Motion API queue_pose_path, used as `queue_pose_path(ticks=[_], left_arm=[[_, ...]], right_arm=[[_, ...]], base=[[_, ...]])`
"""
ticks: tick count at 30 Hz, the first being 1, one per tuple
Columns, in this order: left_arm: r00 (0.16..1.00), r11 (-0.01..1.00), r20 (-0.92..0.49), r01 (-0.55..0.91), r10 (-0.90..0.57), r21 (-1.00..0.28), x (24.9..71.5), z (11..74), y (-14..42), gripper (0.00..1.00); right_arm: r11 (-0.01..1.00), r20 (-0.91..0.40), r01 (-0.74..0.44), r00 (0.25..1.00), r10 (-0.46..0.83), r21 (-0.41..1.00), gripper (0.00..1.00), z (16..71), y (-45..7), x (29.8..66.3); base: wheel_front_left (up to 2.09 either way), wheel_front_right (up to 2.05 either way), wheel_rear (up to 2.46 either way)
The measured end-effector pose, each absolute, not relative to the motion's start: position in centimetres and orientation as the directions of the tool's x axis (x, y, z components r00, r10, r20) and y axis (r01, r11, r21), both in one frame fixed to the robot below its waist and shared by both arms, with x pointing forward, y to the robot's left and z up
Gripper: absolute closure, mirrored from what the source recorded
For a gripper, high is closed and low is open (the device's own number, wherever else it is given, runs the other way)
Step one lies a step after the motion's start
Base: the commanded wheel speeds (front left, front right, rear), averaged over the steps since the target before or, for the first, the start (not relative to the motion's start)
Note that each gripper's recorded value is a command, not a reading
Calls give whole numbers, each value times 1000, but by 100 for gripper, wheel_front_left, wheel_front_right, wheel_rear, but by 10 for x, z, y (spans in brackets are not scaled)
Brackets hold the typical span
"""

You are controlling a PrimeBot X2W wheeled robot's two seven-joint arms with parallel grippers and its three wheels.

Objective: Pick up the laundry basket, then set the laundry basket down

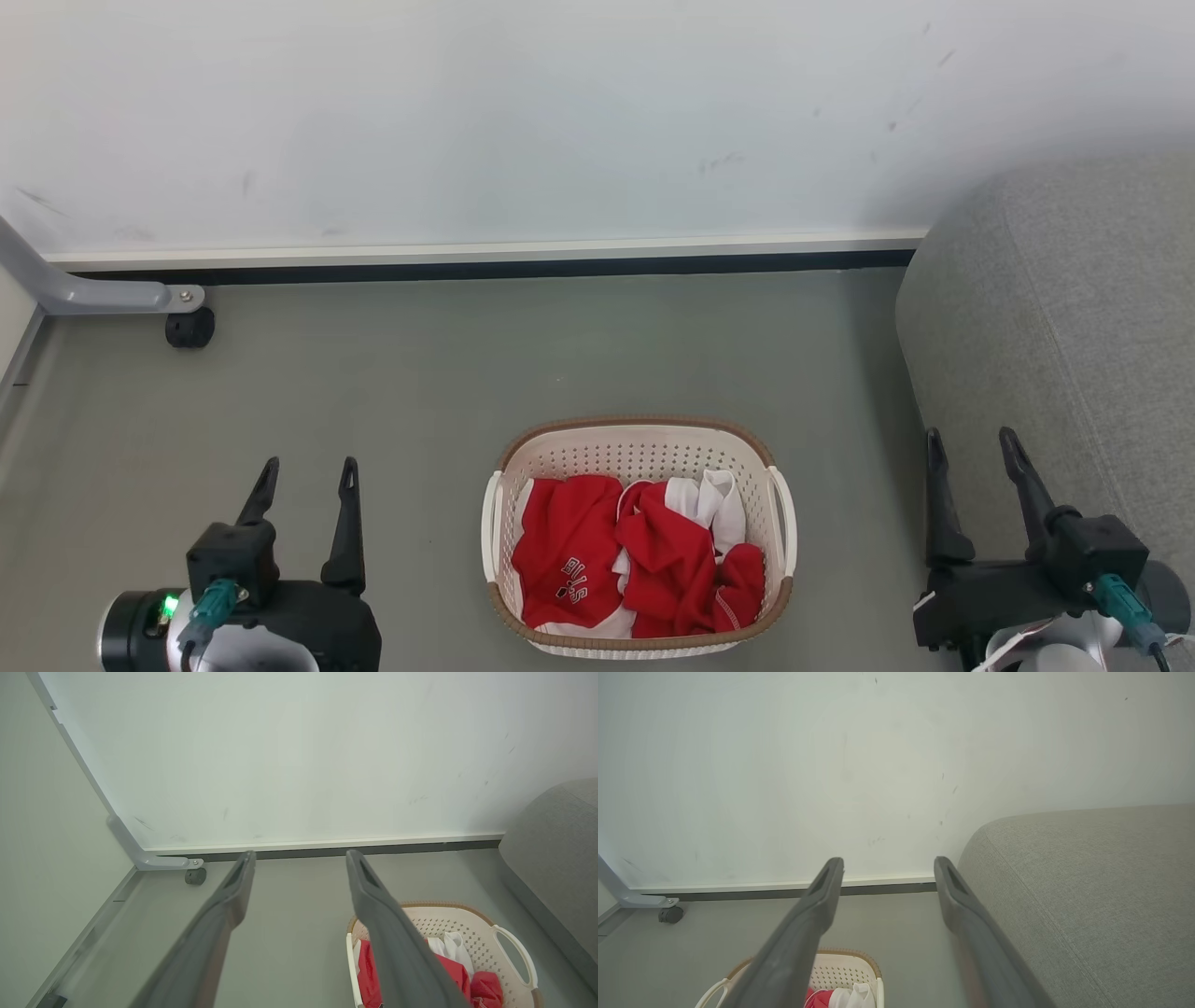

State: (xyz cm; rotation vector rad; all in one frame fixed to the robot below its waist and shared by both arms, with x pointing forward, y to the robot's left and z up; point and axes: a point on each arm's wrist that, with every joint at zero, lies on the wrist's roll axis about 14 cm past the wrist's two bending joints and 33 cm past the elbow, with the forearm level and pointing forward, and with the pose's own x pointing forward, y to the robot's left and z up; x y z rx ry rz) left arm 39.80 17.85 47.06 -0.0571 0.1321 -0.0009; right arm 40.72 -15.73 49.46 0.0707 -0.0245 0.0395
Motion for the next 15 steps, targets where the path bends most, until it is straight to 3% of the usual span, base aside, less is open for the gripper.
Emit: queue_pose_path(ticks=[1, 2, 9, 15], left_arm=[[991, 999, -135, -3, -4, -53, 398, 470, 179, 0], [990, 999, -138, -3, -4, -54, 397, 469, 179, 100], [971, 997, -239, -14, -4, -74, 380, 436, 173, 100], [967, 991, -254, -38, 5, -125, 379, 435, 177, 100]], right_arm=[[997, 27, -41, 999, 39, 70, 0, 495, -157, 407], [997, 22, -40, 999, 39, 71, 100, 494, -157, 407], [996, -93, -28, 995, 36, 86, 100, 457, -153, 389], [989, -111, 1, 994, 16, 149, 100, 456, -159, 389]], base=[[0, 0, 0], [0, 0, 0], [0, 0, 0], [0, 0, 0]])
